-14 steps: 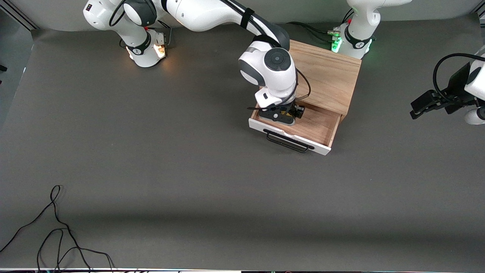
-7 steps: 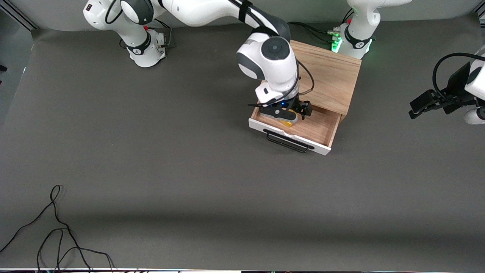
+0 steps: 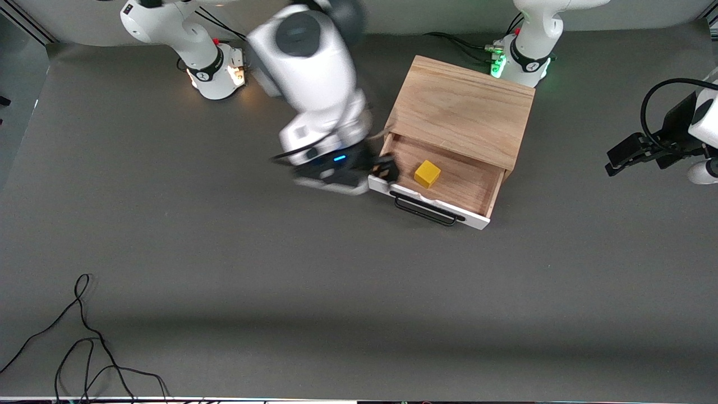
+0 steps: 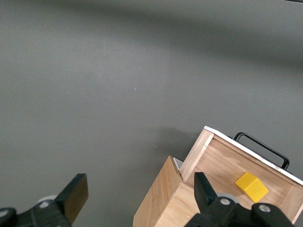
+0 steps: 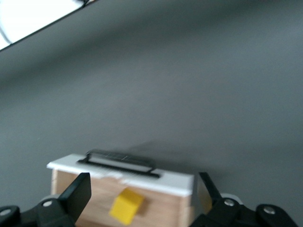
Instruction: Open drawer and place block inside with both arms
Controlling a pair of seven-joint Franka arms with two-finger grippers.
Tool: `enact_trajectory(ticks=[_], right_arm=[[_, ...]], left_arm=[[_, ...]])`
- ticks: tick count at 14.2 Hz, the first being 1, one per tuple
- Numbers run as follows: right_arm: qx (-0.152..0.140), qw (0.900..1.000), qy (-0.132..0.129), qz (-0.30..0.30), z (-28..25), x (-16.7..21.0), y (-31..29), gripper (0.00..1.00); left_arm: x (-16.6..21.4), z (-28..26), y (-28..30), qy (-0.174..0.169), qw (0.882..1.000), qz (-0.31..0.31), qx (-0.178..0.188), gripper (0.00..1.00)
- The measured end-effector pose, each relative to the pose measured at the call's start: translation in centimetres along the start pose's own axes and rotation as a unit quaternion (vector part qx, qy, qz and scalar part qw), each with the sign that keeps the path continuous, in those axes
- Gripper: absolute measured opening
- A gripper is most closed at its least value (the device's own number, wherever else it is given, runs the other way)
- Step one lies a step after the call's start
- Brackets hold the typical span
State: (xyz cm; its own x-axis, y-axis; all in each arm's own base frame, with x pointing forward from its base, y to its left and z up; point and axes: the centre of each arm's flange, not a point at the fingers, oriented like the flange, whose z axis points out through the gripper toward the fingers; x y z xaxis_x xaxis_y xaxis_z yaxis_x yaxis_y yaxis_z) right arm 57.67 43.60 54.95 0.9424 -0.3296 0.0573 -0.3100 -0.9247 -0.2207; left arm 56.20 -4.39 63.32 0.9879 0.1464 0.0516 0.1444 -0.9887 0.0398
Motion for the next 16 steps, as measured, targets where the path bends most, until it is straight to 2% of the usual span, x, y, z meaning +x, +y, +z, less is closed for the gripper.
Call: enact_trajectory(ticks=[3, 6, 9, 10, 12, 16], right_arm=[[-0.011, 0.999, -0.024, -0.025, -4.0, 8.7, 11.4, 1.00], [-0.020, 0.999, -0.024, -0.039, -6.7, 13.5, 21.3, 1.00], [-0.034, 0.998, -0.030, -0.052, -7.5, 15.5, 28.7, 1.00], [-0.050, 0.997, -0.028, -0.053, -7.5, 15.8, 30.3, 1.00], [-0.077, 0.995, -0.024, -0.065, -7.7, 16.0, 31.8, 1.00], [-0.088, 0.992, -0.024, -0.090, -8.0, 16.3, 33.0, 1.00]], left_arm=[[0.0, 0.0, 0.0, 0.000, 1.000, 0.000, 0.000, 1.00], [0.0, 0.0, 0.0, 0.000, 1.000, 0.000, 0.000, 1.00], [0.0, 0.0, 0.0, 0.000, 1.000, 0.000, 0.000, 1.00], [0.0, 0.0, 0.0, 0.000, 1.000, 0.000, 0.000, 1.00], [0.0, 0.0, 0.0, 0.000, 1.000, 0.002, 0.000, 1.00], [0.0, 0.0, 0.0, 0.000, 1.000, 0.027, 0.000, 1.00]])
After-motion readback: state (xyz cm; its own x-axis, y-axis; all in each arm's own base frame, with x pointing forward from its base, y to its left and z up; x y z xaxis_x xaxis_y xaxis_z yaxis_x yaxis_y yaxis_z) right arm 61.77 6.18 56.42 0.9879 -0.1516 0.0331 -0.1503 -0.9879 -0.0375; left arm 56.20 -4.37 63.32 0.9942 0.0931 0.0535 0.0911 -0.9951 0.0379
